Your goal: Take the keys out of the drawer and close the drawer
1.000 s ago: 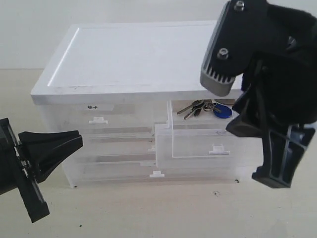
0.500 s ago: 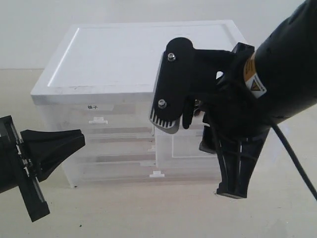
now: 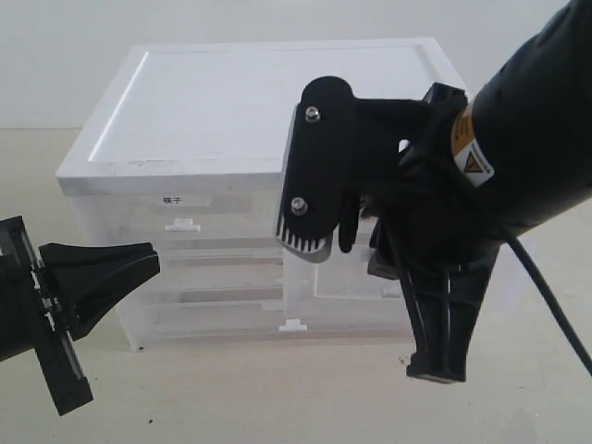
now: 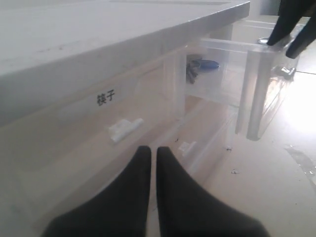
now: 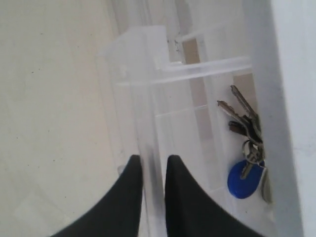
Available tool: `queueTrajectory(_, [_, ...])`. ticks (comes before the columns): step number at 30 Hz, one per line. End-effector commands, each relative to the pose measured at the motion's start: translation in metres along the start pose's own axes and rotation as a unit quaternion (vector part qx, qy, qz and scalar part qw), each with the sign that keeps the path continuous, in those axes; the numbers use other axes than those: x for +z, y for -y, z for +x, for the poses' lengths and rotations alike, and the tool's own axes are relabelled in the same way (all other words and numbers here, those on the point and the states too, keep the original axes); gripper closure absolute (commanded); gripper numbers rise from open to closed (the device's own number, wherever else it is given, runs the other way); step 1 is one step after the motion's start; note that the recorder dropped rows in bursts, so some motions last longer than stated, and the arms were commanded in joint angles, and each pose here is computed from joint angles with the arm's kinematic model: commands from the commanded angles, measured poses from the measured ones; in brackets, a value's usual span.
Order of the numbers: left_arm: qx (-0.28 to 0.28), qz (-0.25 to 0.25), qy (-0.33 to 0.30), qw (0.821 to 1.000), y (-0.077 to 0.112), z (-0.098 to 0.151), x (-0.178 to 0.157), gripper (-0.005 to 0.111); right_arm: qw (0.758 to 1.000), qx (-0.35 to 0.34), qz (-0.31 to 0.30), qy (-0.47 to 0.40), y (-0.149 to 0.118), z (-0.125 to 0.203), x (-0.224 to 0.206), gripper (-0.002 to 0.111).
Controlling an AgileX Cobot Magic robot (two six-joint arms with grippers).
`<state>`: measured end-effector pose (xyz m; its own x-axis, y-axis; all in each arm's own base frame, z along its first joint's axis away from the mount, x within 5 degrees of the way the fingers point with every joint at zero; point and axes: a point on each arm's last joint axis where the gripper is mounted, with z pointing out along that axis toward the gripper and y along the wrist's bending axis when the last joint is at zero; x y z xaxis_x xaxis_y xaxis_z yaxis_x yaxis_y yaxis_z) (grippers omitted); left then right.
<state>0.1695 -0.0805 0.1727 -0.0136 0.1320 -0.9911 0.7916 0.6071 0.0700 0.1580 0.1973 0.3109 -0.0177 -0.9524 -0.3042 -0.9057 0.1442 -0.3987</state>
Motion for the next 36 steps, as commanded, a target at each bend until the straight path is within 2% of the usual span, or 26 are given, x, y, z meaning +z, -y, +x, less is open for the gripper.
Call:
queueTrajectory(1, [-0.005,0.001,0.006,1.0,-0.001,-0.001,0.001,0.102,0.998,-0.019,-0.053,-0.011,-0.013,-0.001,-0.003,0.108])
queueTrajectory(7, [-0.007,-0.006,0.008,1.0,-0.002,-0.001,0.001,0.102,0.995,-0.071,-0.055,-0.042,-0.019,0.002,-0.005,0.108])
queueTrajectory(17, [-0.009,-0.018,0.01,1.0,-0.004,-0.002,0.001,0.102,0.989,-0.113,-0.065,-0.075,-0.026,0.006,-0.008,0.108])
queueTrajectory(33, [-0.008,-0.02,0.011,1.0,-0.004,-0.002,0.001,0.102,0.993,-0.079,-0.085,-0.01,-0.032,0.011,-0.036,0.108])
queueTrajectory(36, [-0.008,-0.02,0.011,1.0,-0.004,-0.002,0.001,0.102,0.993,-0.077,-0.089,-0.008,-0.033,0.011,-0.036,0.099])
